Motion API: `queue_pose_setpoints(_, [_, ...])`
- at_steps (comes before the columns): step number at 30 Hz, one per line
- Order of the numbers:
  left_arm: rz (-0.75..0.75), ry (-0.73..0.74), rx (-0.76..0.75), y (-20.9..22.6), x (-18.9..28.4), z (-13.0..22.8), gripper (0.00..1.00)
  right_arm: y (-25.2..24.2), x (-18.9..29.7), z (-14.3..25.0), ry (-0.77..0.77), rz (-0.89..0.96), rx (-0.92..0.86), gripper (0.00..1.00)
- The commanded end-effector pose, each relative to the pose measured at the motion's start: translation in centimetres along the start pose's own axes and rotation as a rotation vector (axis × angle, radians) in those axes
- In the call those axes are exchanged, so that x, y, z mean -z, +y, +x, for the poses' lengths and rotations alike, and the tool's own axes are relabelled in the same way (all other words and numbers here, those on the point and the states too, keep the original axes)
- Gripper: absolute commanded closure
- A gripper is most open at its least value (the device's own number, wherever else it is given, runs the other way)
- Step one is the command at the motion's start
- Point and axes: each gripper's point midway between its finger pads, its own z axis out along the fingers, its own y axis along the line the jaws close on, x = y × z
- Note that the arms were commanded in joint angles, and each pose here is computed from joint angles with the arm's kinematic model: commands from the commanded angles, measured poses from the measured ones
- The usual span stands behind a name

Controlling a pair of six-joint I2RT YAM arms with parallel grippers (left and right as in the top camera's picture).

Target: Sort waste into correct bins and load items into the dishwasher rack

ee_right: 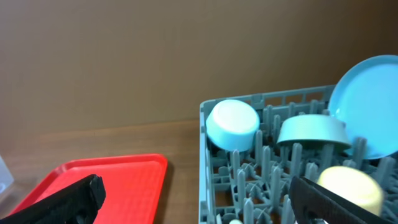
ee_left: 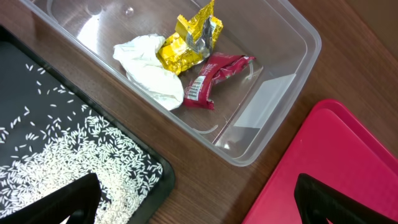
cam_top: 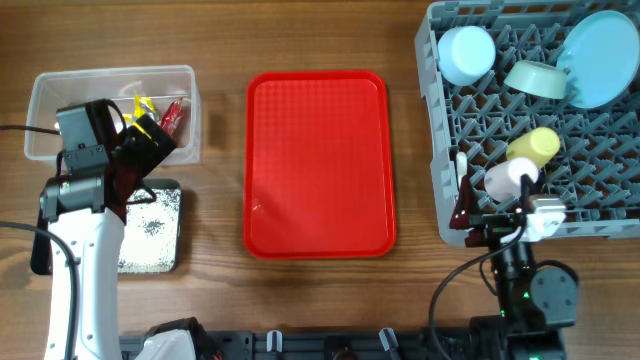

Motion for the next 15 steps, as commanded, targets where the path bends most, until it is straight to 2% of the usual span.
queue_pose_setpoints(1, [-0.007, -0.019, 0.004, 0.1, 0.2, -0.7, 0.00, 0.3, 0.0, 1.9, -0.026, -0.039, -0.011, 0.00])
queue_pose_setpoints(9, [-0.007, -0.019, 0.004, 0.1, 0.2, -0.7, 0.00, 0.5, -0.6, 5.0, 0.014, -0.073, -0.024, 0.00])
queue_pose_setpoints(15, [-0.007, -0.019, 0.004, 0.1, 0.2, -0.7, 0.00, 0.6, -0.7, 4.9, -0.005, -0.075, -0.022, 0.00])
